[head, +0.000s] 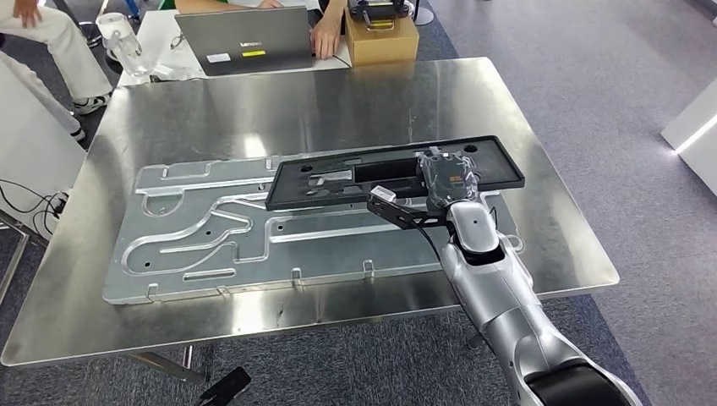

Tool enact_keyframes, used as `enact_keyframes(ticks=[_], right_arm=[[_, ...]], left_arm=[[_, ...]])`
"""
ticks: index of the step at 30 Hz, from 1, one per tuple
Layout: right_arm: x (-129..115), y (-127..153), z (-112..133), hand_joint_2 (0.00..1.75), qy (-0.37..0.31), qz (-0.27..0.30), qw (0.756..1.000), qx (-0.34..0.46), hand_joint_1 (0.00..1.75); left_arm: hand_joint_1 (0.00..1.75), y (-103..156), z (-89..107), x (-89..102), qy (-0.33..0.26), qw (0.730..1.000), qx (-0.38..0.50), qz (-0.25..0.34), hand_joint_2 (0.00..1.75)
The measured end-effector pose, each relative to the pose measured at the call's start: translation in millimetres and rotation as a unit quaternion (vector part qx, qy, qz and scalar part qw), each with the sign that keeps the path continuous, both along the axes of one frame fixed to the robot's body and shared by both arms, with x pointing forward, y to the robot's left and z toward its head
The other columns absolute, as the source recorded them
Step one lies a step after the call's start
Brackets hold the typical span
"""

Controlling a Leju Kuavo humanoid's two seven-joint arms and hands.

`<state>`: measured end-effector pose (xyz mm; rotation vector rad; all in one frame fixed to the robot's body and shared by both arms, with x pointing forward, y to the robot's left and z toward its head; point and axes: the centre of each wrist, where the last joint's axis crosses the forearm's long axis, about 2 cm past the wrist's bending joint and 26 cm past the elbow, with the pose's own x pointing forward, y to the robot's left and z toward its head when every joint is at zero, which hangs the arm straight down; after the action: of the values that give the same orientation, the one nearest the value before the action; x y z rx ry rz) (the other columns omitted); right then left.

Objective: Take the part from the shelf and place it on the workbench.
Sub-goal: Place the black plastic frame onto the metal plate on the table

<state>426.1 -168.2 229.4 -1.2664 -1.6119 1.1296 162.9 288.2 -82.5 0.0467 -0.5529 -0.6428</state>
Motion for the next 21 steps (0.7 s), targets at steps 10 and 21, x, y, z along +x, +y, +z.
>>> enact_keyframes(ticks=[10,21], right_arm=[[-2.2,-1.7,-24.9,1.75,0.043,0.002,0.999,-0.014,0.00],[-3.6,4.9,-30.6,1.75,0.055,0.009,0.998,-0.018,0.00]], left_arm=[[0.00,-2.2,1.7,4.6,-0.005,1.000,0.013,-0.025,1.75],[0.00,-0.7,2.2,6.1,-0.005,1.000,0.010,-0.022,0.00]])
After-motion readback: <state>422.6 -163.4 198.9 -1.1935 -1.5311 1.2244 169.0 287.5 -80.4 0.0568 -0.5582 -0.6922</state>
